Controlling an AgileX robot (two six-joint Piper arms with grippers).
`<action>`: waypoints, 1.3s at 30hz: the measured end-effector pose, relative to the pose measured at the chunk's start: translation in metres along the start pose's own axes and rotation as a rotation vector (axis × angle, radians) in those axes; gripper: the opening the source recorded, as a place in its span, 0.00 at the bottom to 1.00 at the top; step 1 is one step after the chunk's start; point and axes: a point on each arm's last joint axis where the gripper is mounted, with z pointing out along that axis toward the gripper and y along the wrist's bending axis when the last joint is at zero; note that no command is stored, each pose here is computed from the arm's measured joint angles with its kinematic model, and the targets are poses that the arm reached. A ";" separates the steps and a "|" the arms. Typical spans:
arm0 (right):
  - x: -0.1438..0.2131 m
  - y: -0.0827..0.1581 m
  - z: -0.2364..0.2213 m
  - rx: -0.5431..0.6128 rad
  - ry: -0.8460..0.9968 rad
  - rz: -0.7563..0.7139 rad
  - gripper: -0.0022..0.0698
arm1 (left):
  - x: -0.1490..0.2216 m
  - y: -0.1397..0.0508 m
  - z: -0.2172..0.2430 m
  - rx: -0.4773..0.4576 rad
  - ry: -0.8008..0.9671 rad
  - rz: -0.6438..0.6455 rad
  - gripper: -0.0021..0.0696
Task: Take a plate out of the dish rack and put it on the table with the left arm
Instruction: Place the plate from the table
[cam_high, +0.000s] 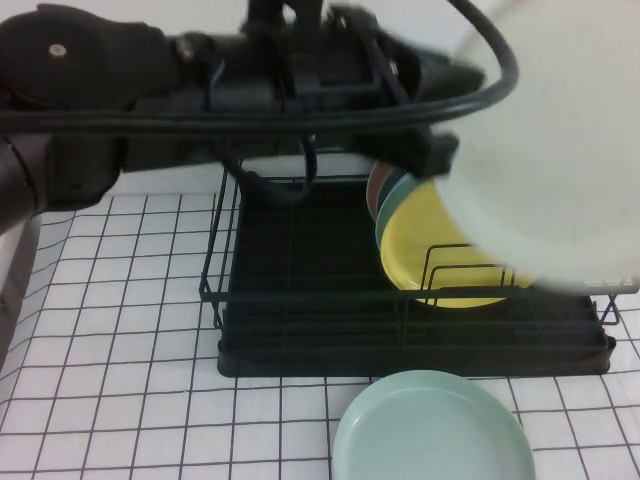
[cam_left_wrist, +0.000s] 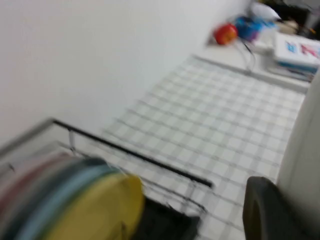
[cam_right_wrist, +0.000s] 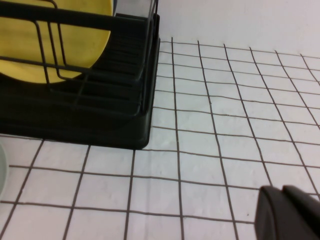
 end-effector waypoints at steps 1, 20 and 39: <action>0.000 0.000 0.000 0.000 0.000 0.000 0.02 | 0.005 -0.005 -0.001 0.050 0.054 -0.032 0.08; 0.000 0.000 0.000 0.000 0.000 0.000 0.02 | 0.183 0.019 0.011 -0.134 0.611 -0.388 0.08; 0.000 0.000 0.000 0.000 0.000 0.000 0.02 | 0.204 0.027 0.023 -0.151 0.658 -0.425 0.77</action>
